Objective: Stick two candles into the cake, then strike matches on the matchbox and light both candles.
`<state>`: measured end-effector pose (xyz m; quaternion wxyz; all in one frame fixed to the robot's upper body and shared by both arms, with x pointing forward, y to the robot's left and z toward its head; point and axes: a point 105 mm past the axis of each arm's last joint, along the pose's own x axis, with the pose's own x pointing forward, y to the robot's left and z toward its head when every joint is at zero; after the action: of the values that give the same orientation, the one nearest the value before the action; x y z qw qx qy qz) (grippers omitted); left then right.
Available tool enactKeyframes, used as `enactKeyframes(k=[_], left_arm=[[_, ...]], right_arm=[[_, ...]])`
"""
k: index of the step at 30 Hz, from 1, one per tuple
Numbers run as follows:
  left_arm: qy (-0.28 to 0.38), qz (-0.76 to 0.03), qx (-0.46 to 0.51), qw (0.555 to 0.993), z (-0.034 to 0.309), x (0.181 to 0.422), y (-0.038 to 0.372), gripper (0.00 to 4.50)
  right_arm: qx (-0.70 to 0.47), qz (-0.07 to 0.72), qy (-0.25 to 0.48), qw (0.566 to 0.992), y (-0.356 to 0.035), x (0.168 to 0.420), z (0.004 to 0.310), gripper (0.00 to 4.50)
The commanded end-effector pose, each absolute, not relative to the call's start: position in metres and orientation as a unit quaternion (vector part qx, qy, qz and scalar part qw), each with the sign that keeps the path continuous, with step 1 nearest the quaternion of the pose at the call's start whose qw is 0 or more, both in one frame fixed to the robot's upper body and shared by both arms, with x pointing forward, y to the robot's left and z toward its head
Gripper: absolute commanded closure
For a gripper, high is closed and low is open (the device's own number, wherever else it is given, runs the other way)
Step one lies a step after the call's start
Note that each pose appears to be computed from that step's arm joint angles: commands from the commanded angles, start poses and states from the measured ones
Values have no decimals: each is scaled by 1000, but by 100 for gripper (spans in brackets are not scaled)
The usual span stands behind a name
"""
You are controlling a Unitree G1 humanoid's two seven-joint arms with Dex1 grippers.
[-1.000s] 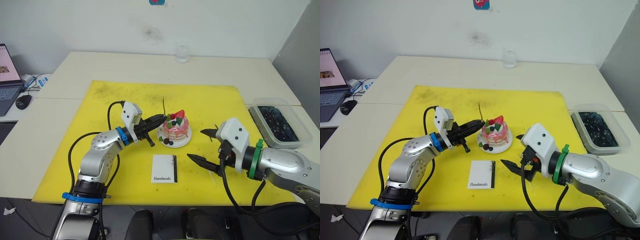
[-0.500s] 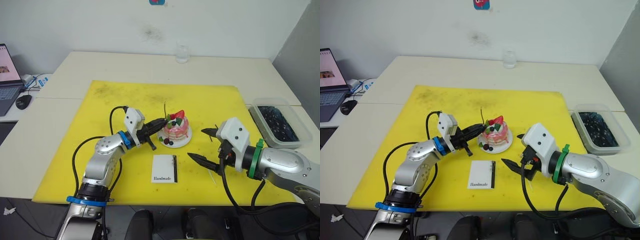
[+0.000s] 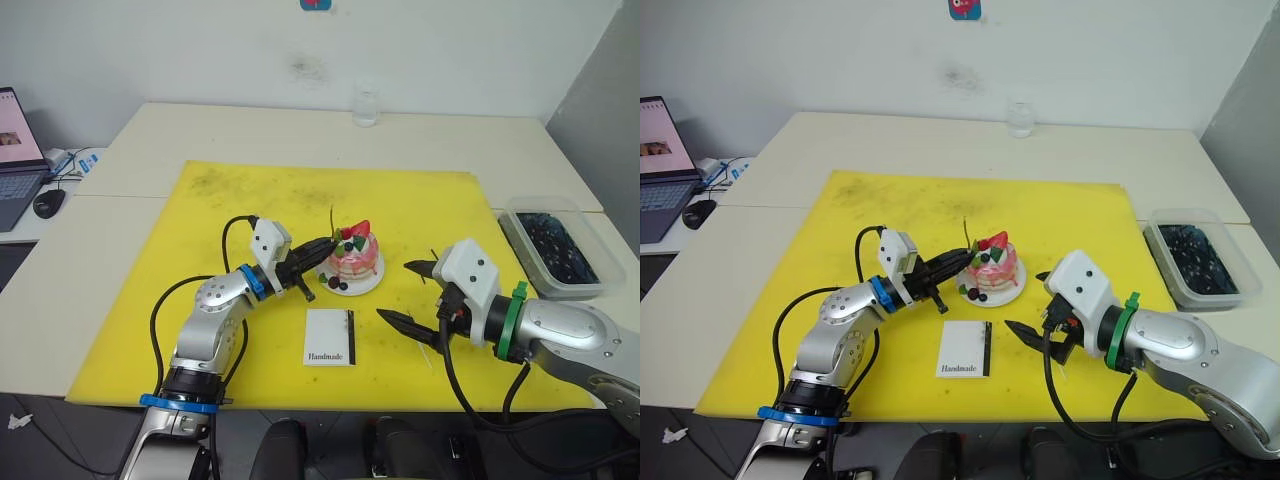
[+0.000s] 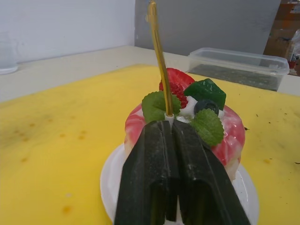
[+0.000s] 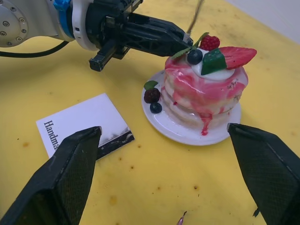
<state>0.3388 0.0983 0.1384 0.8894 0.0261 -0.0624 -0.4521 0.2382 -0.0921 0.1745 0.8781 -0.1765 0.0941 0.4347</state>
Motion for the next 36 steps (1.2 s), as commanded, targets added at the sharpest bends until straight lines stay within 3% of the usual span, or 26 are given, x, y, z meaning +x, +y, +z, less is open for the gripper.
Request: enactKeyframes(k=[1, 9, 10, 16, 19, 23, 28, 32, 36], left_arm=[[-80, -457, 41, 885, 151, 335, 104, 271], [-96, -437, 49, 893, 166, 338, 116, 14], [-98, -436, 50, 893, 169, 338, 117, 4], [-80, -457, 83, 882, 177, 325, 131, 4], [-35, -504, 127, 854, 170, 303, 142, 4], [10, -567, 153, 809, 157, 273, 139, 4], [24, -646, 129, 752, 150, 233, 106, 4], [21, -679, 111, 725, 152, 214, 87, 4], [18, -684, 105, 721, 152, 212, 80, 4]], right_arm=[[-185, 428, 62, 883, -92, 237, 187, 0], [-173, 421, 48, 889, -92, 243, 191, 0], [-169, 420, 43, 890, -92, 244, 193, 0], [-150, 415, 19, 897, -95, 241, 204, 0], [-149, 400, 24, 904, -105, 233, 202, 0], [-159, 370, 50, 914, -116, 222, 183, 0], [-157, 307, 94, 934, -126, 210, 146, 0], [-142, 284, 120, 941, -128, 203, 126, 0], [-129, 266, 137, 946, -129, 200, 112, 0]])
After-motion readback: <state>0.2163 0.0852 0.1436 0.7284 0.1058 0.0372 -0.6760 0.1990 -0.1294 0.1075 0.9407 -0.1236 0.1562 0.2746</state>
